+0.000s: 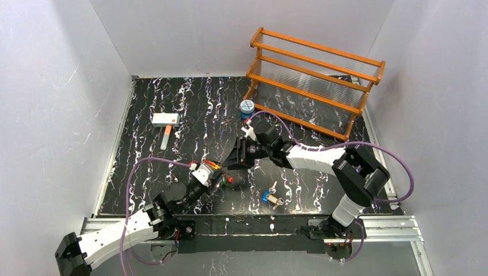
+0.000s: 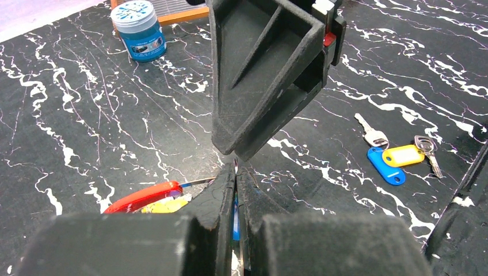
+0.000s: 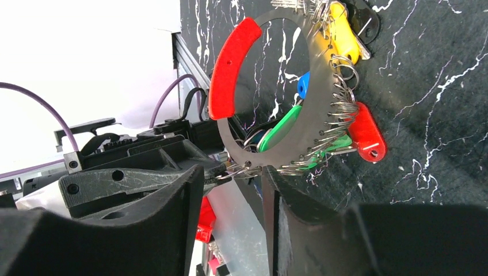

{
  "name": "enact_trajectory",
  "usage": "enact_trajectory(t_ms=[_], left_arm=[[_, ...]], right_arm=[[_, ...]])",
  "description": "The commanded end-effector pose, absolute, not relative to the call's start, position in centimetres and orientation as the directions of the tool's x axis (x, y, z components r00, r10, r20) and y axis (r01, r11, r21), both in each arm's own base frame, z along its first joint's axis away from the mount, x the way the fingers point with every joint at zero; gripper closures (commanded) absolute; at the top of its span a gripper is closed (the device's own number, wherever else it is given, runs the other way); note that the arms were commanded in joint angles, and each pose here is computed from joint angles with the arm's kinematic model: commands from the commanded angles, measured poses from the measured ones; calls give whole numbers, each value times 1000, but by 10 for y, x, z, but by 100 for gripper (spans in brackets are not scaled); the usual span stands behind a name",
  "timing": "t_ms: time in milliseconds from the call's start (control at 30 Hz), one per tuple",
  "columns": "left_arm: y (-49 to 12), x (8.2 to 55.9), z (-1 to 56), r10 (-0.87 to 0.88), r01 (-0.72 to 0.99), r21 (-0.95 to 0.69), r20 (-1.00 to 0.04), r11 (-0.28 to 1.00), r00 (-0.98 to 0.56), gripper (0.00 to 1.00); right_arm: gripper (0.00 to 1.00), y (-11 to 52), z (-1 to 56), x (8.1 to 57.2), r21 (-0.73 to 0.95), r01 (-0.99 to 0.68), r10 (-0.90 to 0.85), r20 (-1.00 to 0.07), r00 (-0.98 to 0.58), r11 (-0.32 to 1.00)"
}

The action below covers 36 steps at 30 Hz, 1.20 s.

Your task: Put the keys on the keyring

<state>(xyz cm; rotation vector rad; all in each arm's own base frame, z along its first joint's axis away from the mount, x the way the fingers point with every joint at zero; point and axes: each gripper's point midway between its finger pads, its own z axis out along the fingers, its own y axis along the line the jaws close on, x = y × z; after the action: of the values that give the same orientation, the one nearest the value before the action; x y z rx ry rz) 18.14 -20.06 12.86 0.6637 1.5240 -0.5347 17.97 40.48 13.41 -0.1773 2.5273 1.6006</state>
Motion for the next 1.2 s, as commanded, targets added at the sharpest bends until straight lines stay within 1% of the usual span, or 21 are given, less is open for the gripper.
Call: enact_trajectory(t_ms=[0,267,300,400,433,467,900,967,1033,1167], left_arm=[[-203,182,138,63,694,63,-998,717,25,100],[-204,183,137,68,694,65,-997,717,24,100],[-204,183,137,69,694,65,-997,717,23,100],[-205,184,135,77,694,67,-997,717,16,100],[-205,184,135,78,693,66,-997,717,15,100],[-205,184,135,75,694,63,-997,717,12,100],[-209,188,129,70,686,37,-997,727,-20,100],[-209,188,126,64,680,24,-997,733,-35,100],[-210,188,123,32,671,-25,-997,741,-72,100],[-212,191,115,5,646,-80,-992,759,-129,100]], right_arm=[[52,415,148,184,905,-186,-20,-193,-981,383],[53,418,147,181,912,-170,-26,-173,-985,372],[57,419,148,181,915,-169,-27,-171,-985,367],[58,421,152,181,921,-167,-29,-168,-985,352],[61,421,152,180,923,-164,-30,-164,-986,349],[61,422,152,180,924,-163,-30,-163,-986,346],[60,427,152,174,932,-157,-54,-148,-988,326],[60,427,152,175,931,-162,-53,-153,-987,327],[60,425,150,179,923,-174,-47,-168,-985,342],[58,409,137,195,868,-237,-21,-254,-967,436]])
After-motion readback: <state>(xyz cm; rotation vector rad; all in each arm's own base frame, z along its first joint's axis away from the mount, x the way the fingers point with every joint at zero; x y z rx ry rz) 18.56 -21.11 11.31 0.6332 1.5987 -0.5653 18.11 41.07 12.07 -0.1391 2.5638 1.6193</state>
